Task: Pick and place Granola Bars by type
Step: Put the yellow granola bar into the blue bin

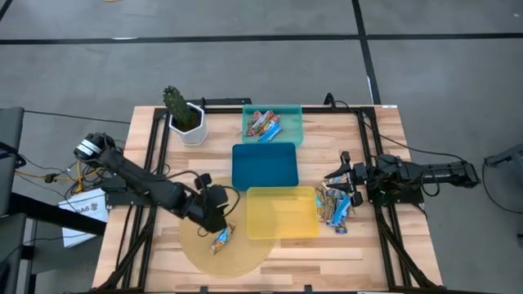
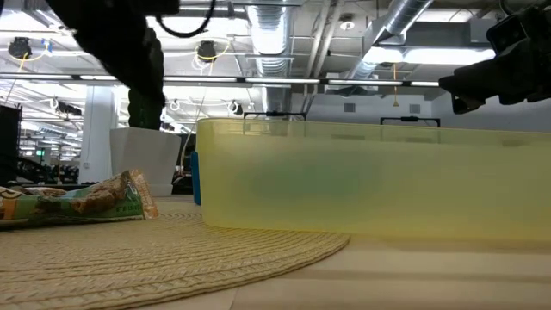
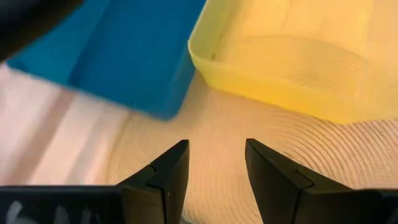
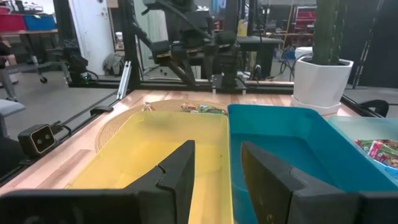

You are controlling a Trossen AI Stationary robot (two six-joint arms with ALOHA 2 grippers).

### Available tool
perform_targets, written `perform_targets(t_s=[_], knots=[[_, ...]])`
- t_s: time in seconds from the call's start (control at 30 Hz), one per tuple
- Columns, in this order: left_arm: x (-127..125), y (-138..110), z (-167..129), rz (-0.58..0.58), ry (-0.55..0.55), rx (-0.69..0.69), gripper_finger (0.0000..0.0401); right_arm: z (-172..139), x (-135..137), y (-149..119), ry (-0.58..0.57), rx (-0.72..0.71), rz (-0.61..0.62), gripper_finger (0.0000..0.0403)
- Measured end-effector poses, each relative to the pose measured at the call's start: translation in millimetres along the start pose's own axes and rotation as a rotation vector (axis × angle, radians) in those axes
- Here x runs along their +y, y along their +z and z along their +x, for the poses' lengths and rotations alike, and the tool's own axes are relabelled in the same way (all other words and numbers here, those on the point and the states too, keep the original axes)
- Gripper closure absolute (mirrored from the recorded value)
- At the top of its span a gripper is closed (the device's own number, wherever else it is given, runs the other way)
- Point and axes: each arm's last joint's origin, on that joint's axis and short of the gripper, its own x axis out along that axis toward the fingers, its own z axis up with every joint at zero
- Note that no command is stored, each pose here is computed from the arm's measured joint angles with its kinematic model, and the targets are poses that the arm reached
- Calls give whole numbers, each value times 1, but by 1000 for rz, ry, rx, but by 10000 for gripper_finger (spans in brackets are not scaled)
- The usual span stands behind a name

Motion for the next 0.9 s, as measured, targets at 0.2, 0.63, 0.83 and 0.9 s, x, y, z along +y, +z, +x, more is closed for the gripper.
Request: perform_targets(t_s=[0.2,0.63,0.83,0.9], knots=[[-3,-13,-6,-178,25,57,250,0,0,0,1,0,0,278],[14,-27,0,-410,201,272,250,0,0,0,0,1,0,278],[8,-31,18,-390,217,353,250,0,0,0,-1,-1,0,278],[7,-33,22,-365,219,382,250,0,0,0,0,-1,0,278]])
